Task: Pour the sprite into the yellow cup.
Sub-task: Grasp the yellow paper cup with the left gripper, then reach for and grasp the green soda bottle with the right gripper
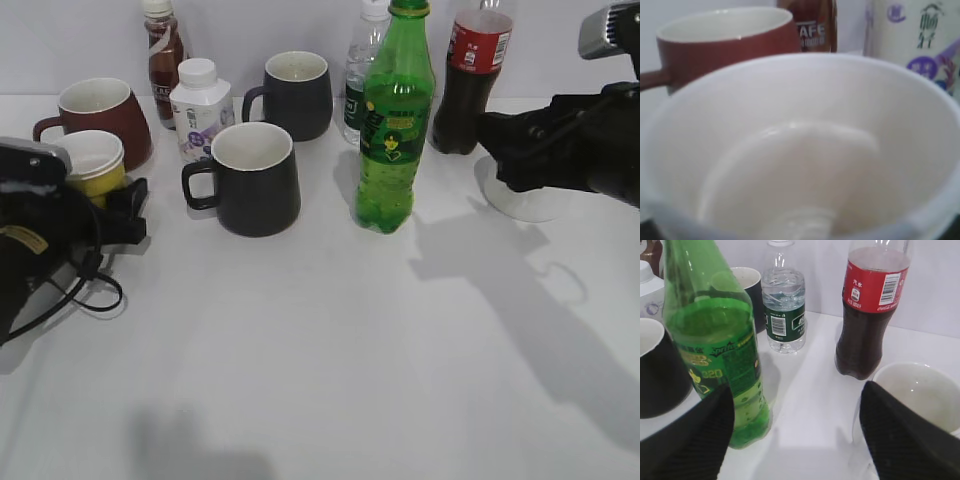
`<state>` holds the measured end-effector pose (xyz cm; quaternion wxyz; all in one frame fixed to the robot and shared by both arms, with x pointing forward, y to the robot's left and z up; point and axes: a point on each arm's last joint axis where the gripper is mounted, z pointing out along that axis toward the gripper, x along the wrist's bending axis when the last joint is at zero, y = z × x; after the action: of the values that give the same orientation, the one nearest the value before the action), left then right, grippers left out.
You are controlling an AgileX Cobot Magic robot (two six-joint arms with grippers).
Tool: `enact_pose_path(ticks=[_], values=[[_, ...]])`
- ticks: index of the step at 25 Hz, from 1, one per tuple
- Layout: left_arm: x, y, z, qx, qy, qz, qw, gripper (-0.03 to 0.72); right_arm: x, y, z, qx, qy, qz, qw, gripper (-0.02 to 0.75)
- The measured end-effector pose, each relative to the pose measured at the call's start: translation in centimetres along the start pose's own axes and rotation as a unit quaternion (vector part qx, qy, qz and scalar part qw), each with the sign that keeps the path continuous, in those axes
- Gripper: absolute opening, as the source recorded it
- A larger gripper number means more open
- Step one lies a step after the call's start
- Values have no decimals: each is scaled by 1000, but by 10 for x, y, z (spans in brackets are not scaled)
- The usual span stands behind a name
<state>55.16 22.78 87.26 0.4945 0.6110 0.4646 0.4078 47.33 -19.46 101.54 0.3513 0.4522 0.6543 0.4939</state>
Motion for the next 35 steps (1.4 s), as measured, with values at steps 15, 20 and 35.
enact_pose_path(ticks=[15, 20, 35], values=[[-3, 7, -23, 2, -19, 7, 1000, 397, 22, -22, 25, -8, 109, -36, 993, 589], [-9, 18, -49, -3, -51, 11, 999, 391, 27, -45, 47, -1, 127, -26, 991, 610], [-43, 23, -83, 3, -243, 13, 970, 386, 35, -54, 112, -18, 133, -16, 991, 611]])
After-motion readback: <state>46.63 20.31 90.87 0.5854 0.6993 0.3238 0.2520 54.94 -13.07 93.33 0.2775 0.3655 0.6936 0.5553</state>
